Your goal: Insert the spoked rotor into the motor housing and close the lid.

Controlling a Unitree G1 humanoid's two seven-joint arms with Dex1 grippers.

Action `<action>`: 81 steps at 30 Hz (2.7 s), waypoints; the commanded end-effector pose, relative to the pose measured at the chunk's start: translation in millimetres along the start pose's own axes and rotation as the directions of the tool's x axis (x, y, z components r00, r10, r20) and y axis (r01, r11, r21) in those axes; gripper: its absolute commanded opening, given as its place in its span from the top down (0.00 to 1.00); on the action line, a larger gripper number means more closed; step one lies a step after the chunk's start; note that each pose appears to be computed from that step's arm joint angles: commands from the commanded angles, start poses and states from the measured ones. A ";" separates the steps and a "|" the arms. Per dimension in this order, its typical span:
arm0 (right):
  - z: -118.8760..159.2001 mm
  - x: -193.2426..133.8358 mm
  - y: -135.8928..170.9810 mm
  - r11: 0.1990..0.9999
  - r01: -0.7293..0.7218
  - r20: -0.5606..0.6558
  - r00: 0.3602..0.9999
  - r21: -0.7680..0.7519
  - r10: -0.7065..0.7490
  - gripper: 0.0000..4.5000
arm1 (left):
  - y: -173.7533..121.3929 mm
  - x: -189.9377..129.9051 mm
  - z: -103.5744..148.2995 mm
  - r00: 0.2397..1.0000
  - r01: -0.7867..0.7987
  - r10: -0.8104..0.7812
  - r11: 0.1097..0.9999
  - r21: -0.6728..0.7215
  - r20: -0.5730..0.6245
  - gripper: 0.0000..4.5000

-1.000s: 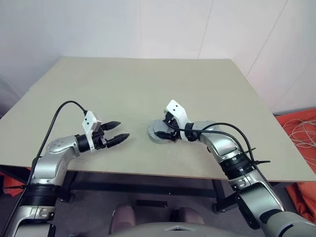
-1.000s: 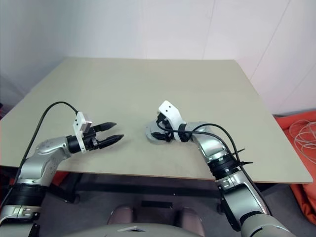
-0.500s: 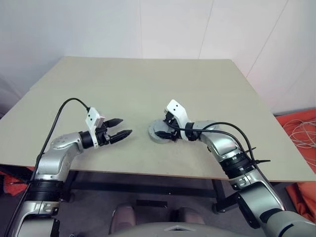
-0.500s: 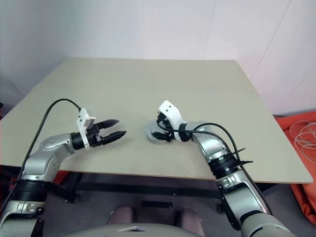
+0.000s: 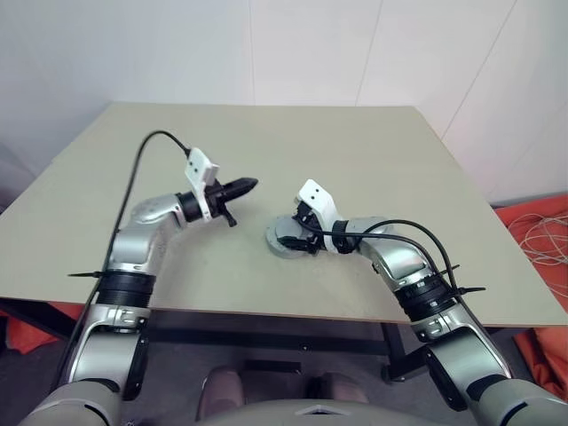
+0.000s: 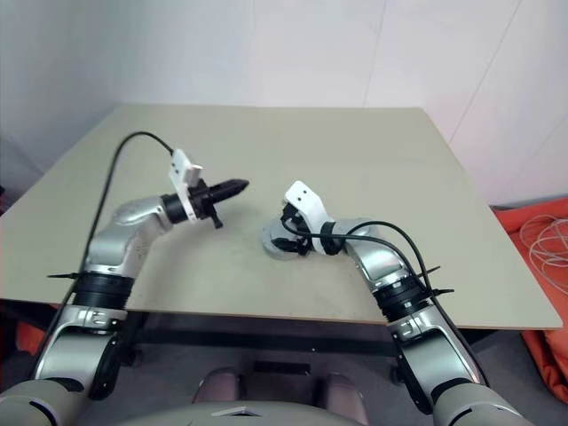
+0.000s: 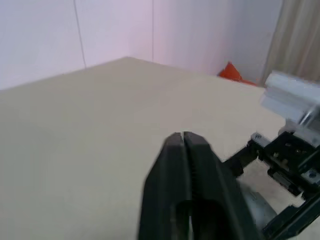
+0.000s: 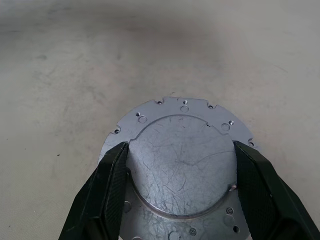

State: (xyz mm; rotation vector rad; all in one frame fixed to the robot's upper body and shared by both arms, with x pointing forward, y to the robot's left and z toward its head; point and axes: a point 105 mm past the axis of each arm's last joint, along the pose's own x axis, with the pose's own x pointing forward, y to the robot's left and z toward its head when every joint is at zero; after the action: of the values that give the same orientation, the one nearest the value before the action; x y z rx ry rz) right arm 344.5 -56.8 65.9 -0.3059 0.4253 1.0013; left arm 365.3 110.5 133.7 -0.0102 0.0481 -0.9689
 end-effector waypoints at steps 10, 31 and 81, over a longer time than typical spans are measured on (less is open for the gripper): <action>-23.7 2.3 0.7 0.999 0.020 -0.087 0.996 0.039 -0.016 0.31 | -16.6 34.9 -49.7 0.991 0.027 -0.035 0.998 -0.061 -0.127 1.00; -21.6 3.9 3.0 0.999 0.018 -0.080 0.997 0.038 -0.015 0.31 | -21.0 36.2 -82.6 0.934 -0.057 0.022 0.994 -0.090 -0.357 1.00; 59.5 -70.3 -18.6 0.975 -0.013 0.251 0.967 0.220 -0.044 0.01 | -35.6 38.9 -76.9 0.940 -0.007 -0.040 0.991 -0.136 -0.338 1.00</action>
State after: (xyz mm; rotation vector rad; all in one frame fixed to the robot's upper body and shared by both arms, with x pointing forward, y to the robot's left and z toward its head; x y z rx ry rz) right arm 343.1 -92.3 128.6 -0.0401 0.3495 0.9273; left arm 360.2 62.1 66.1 0.0224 0.3873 -0.9565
